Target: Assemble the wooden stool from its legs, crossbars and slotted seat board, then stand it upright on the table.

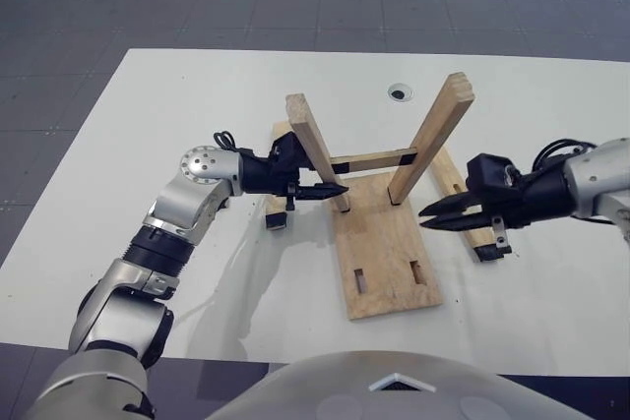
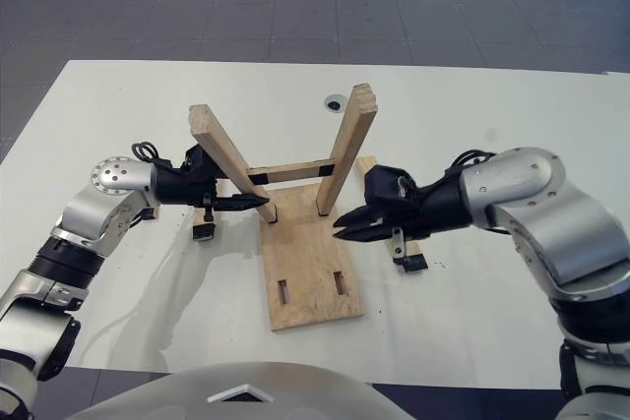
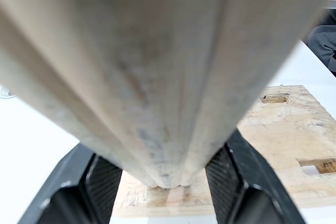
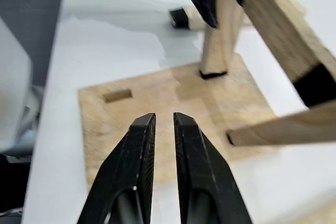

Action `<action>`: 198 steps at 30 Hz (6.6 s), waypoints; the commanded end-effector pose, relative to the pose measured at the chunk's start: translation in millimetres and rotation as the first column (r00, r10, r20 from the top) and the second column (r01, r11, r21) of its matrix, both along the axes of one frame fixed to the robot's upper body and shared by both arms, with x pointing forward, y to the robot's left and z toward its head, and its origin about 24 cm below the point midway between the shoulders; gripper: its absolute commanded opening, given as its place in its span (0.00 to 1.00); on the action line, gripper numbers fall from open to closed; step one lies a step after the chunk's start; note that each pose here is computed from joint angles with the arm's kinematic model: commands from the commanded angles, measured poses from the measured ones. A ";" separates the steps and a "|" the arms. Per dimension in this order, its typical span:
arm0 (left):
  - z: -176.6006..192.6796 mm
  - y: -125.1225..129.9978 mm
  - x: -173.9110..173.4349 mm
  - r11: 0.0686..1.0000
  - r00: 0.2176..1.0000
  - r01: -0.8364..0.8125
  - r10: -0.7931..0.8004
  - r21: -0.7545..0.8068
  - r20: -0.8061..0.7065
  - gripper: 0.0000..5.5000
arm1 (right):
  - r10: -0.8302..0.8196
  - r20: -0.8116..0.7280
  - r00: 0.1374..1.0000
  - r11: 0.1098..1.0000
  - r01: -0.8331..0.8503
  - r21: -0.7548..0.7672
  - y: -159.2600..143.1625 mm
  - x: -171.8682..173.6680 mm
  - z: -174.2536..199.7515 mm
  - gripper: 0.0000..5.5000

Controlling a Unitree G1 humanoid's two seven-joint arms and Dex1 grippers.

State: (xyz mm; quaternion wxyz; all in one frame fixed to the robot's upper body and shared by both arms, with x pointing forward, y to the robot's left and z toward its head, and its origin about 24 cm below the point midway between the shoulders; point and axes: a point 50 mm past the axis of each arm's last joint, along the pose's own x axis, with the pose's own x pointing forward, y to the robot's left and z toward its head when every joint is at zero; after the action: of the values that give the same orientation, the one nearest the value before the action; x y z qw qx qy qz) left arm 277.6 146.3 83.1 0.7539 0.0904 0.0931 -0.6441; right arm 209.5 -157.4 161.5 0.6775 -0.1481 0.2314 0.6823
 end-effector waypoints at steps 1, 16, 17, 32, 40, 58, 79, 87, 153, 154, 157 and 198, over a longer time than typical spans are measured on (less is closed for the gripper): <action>-62.7 1.4 -33.0 0.966 0.986 0.060 -0.018 0.250 -0.168 0.37 | -0.065 -0.139 0.988 0.993 0.077 0.085 18.2 11.0 -41.0 0.12; -51.2 4.5 -21.8 0.963 0.989 0.080 -0.044 0.256 -0.143 0.37 | 0.132 -0.019 0.991 0.978 -0.133 -0.157 10.0 1.5 -86.3 0.55; -51.4 4.9 -21.8 0.963 0.988 0.078 -0.040 0.258 -0.150 0.42 | 0.129 -0.001 0.992 0.979 -0.128 -0.162 10.0 2.6 -88.4 0.56; -9.7 11.6 12.7 0.975 0.996 -0.087 0.089 0.207 0.001 0.79 | 0.062 -0.006 0.998 0.975 -0.062 -0.213 -2.1 -9.6 -122.4 1.00; 60.2 33.1 7.3 0.985 0.989 -0.116 0.103 0.125 0.104 0.79 | -0.139 0.032 0.990 0.959 0.142 -0.246 -9.1 -1.0 -139.2 1.00; 214.1 -2.3 11.5 0.729 0.785 -0.507 0.611 -0.460 0.102 0.79 | -0.317 0.052 0.947 0.926 0.321 -0.201 1.1 -1.6 -142.8 1.00; 166.8 -69.0 -9.6 0.712 0.803 -0.595 0.515 -0.373 -0.300 0.61 | -0.328 0.078 0.942 0.915 0.337 -0.221 3.5 -1.9 -145.5 1.00; 17.6 -41.7 -27.7 0.653 0.490 -0.757 0.586 0.018 -0.645 0.61 | -0.337 0.111 0.935 0.910 0.354 -0.215 3.6 3.1 -140.3 1.00; 256.0 -10.1 18.0 0.272 0.652 -0.651 0.678 -0.709 -0.339 0.61 | -0.753 0.008 0.658 0.650 0.745 -0.151 26.2 75.8 -160.0 1.00; 255.3 -8.2 16.6 0.260 0.641 -0.658 0.686 -0.707 -0.345 0.61 | -0.767 0.022 0.641 0.632 0.761 -0.148 26.1 79.0 -160.6 1.00; 244.7 1.6 11.6 0.199 0.573 -0.702 0.728 -0.683 -0.377 0.61 | -0.813 0.065 0.578 0.566 0.813 -0.138 26.7 87.9 -163.3 1.00; -54.5 101.0 -45.8 -0.011 -0.057 -0.960 0.986 0.281 -0.156 0.61 | -0.813 -0.028 0.582 0.539 0.769 0.344 70.4 56.7 5.3 1.00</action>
State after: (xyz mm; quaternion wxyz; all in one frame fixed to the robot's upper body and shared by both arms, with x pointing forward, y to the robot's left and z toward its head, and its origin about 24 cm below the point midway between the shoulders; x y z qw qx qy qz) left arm 230.9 252.0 28.3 0.9578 -0.0841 0.2609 0.0863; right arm 268.0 -86.1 167.9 0.9405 0.0442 0.1062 0.3198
